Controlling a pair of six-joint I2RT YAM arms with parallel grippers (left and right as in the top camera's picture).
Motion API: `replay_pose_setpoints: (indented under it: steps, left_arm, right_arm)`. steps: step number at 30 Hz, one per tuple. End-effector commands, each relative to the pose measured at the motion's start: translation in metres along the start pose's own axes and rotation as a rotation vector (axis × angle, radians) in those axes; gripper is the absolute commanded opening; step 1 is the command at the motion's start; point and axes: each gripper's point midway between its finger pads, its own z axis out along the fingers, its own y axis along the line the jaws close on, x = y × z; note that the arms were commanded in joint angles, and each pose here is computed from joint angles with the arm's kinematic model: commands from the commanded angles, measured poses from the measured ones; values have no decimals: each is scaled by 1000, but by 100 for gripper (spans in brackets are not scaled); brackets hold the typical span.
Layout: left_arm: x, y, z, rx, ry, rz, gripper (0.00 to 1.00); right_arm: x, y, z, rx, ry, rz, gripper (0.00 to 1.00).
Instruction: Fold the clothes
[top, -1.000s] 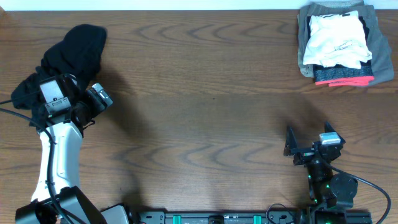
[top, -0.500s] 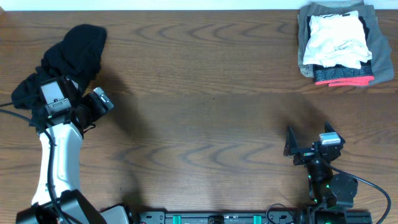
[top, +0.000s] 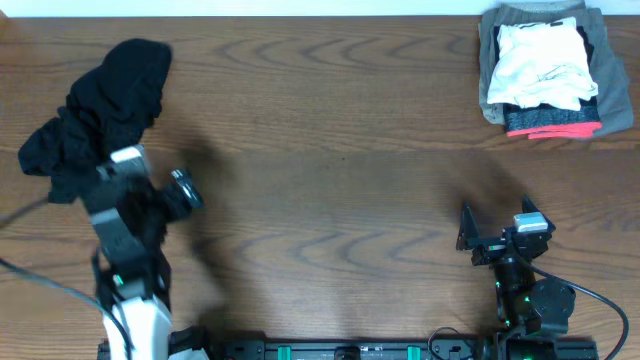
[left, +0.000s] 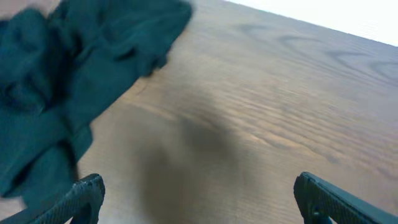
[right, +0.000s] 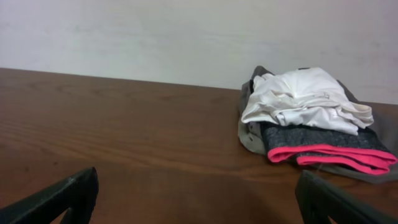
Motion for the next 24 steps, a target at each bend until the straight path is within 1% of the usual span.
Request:
replay_pose_setpoints:
  steps: [1, 6, 12, 24]
  left_arm:
    - [12, -18, -10, 80, -93, 124, 98]
    - [17, -45, -26, 163, -254, 205, 98]
    - [18, -58, -40, 173, -359, 247, 98]
    - [26, -60, -46, 195, -394, 255, 98]
  right_arm:
    - [1, 1, 0, -4, 3, 7, 99]
    - [1, 1, 0, -4, 3, 7, 99]
    - [1, 1, 0, -4, 3, 7, 99]
    - [1, 1, 0, -4, 3, 7, 99]
